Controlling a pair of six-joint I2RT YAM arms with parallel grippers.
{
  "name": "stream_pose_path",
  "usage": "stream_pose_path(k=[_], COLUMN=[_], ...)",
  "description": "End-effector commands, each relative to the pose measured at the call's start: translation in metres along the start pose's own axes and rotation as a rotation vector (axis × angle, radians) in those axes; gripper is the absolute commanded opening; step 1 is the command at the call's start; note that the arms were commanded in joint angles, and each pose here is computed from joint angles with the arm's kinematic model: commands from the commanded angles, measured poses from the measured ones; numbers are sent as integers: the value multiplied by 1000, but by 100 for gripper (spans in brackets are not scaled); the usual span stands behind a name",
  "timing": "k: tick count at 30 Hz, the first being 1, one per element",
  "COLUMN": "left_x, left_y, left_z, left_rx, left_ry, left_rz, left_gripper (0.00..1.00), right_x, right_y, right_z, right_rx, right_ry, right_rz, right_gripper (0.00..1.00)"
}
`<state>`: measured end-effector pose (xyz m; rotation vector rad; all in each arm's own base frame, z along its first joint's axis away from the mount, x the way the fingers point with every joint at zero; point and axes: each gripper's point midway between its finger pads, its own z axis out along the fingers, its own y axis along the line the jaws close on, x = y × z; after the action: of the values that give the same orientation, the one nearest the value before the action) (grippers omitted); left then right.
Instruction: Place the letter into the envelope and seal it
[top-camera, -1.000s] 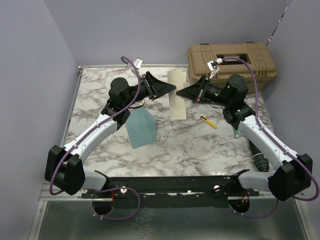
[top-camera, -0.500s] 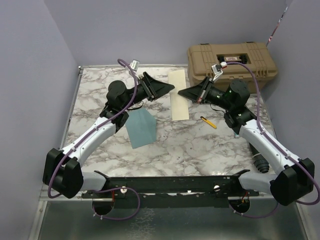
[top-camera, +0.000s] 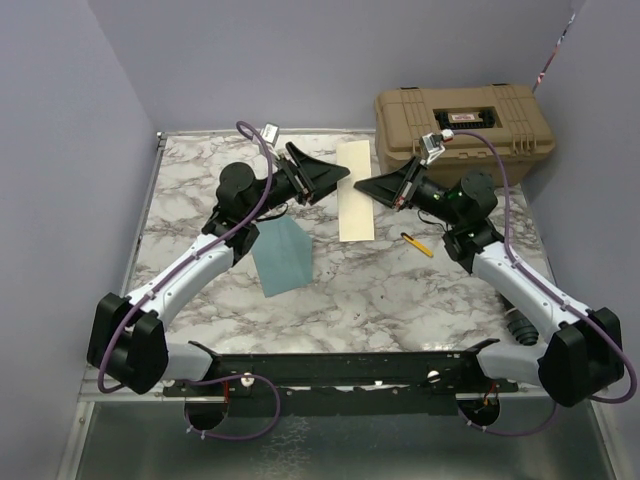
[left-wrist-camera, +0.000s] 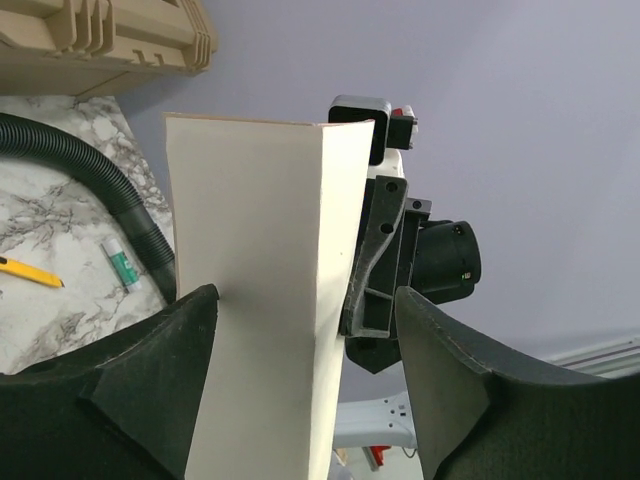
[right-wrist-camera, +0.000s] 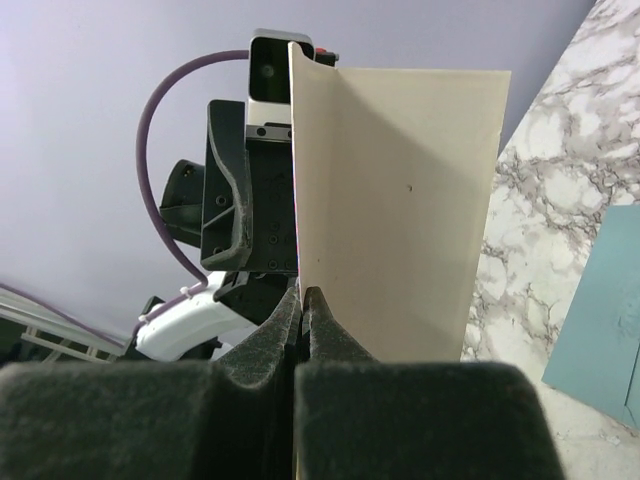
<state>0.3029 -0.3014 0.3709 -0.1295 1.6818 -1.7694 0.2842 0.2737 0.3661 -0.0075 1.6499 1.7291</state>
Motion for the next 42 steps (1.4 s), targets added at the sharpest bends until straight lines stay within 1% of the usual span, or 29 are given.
stream_pose_path(k=[1,2,4,8,15,19,24,26,27,28,30,32,33,35,38,40,42], left_x=[2,2,1,-1,-1,-1,-3,-3,-3,-3,-4,-5,-4,-4,-2,2,4], left_y=[6,5,0,-7,-1,6,14,15,16,16,16,16,15,12,1,-9,-20], left_z=[4,5,6,7,6,6,6,6,6,6,6,6,5,5,6,6,5], left_rx=[-14,-10,2,15,3,-19,-61,-67,-71,-75,-84,-94,-97,-92,-63,-31,7], left_ry=[13,18,23,18,11,4,5,7,8,9,9,11,14,23,51,83,104], left_rz=[-26,-28,-24,-15,4,27,60,70,72,79,94,112,120,128,130,132,136], left_gripper=[73,72,67,51,29,19,11,4,0,0,0,0,0,0,0,0,0], right_x=[5,6,8,9,8,8,6,6,7,7,6,3,3,3,4,2,1], right_y=[1,-2,-8,-23,-35,-32,-28,-28,-29,-29,-27,-19,-15,-8,-13,-19,-19], right_z=[2,2,4,7,9,9,9,9,9,8,6,3,0,-5,-12,-13,-10], right_rx=[-34,-35,-25,41,106,98,94,97,107,115,133,141,141,143,187,215,204], right_ry=[37,43,53,63,74,77,77,81,88,93,97,96,99,107,110,97,93], right_rz=[4,7,21,23,20,23,15,10,9,1,-28,-75,-104,-161,-212,-219,-221], right_gripper=[1,0,1,1,1,1,1,1,6,13,32,49,56,67,75,78,80])
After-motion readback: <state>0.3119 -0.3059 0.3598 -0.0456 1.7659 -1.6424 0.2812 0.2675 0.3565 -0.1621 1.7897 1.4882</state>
